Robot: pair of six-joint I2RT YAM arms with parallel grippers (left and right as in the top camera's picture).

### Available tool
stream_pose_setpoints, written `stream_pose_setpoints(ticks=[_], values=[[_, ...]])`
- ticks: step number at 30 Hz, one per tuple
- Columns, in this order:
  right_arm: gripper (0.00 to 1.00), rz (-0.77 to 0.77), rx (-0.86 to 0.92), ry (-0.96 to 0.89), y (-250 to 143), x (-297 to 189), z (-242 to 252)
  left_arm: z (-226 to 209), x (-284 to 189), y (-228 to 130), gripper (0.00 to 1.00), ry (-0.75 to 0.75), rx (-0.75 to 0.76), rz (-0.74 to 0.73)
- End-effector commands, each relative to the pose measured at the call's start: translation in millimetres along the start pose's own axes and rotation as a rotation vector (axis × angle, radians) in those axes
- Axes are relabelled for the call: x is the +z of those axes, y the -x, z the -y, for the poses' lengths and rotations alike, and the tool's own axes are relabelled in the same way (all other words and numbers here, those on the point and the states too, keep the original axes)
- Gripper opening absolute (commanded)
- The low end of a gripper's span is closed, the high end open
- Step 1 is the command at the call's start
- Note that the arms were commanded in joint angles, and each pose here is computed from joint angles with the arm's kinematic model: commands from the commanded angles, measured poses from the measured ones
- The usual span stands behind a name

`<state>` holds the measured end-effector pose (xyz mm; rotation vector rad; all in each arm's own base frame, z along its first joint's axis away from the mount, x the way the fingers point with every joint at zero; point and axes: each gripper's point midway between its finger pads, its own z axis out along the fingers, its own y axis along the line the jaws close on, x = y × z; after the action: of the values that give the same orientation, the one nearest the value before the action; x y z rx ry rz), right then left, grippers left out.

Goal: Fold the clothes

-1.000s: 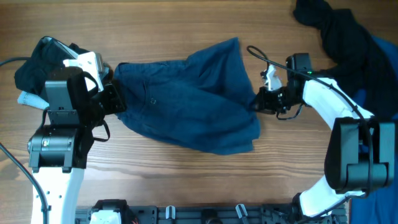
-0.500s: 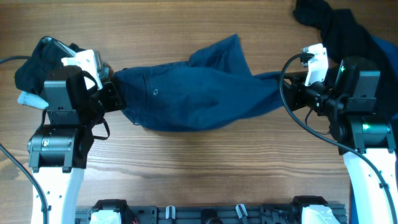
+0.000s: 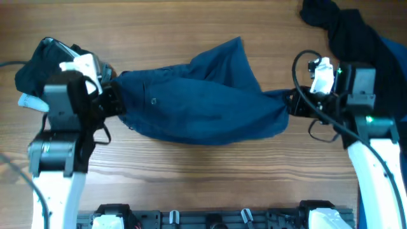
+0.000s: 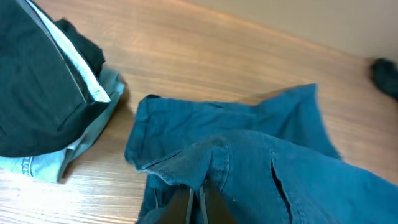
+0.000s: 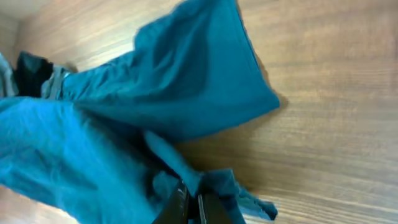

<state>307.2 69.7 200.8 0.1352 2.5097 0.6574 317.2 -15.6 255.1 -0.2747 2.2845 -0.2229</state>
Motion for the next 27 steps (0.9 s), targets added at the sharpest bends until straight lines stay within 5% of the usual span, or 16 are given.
stream_pose_setpoints(ticks=[1,2,5,6,8,9,11,14,16,20,23,27], values=[[0.06,-0.038,0.107,-0.027,13.0,40.9,20.8,-14.6,68.8,-1.8,0.06,0.073,-0.005,-0.078],[0.08,-0.033,0.108,-0.025,20.8,56.8,26.9,-15.7,88.6,-3.1,0.16,0.075,-0.006,-0.094],[0.17,0.022,0.086,-0.009,47.1,100.0,42.3,-22.5,135.4,-17.2,0.84,0.091,-0.009,-0.156],[0.22,0.028,0.066,-0.005,50.0,107.5,44.7,-25.1,140.4,-23.1,0.91,0.099,-0.010,-0.179],[0.47,0.023,0.048,-0.005,50.1,116.7,49.5,-31.3,140.0,-36.1,0.98,0.119,-0.017,-0.233],[0.60,0.013,0.014,-0.009,47.8,117.4,50.5,-39.4,131.9,-50.0,1.00,0.145,-0.029,-0.296],[0.68,0.000,0.000,-0.013,44.2,115.4,50.6,-47.6,123.7,-66.7,0.99,0.170,-0.049,-0.371],[0.70,-0.075,0.045,-0.036,24.9,110.8,57.5,-52.6,105.9,-103.8,0.86,0.183,-0.079,-0.542],[0.71,-0.124,0.067,-0.050,12.6,108.6,61.8,-50.0,94.7,-122.7,0.62,0.172,-0.097,-0.631],[0.72,-0.206,0.093,-0.066,-8.1,105.0,64.4,-52.9,102.9,-131.5,0.56,0.169,-0.095,-0.621],[0.72,-0.278,0.120,-0.079,-26.2,100.3,65.9,-54.3,110.5,-143.2,0.41,0.154,-0.099,-0.619],[0.72,-0.336,0.109,-0.082,-40.1,95.8,66.2,-57.8,115.6,-152.2,0.45,0.157,-0.097,-0.614]])
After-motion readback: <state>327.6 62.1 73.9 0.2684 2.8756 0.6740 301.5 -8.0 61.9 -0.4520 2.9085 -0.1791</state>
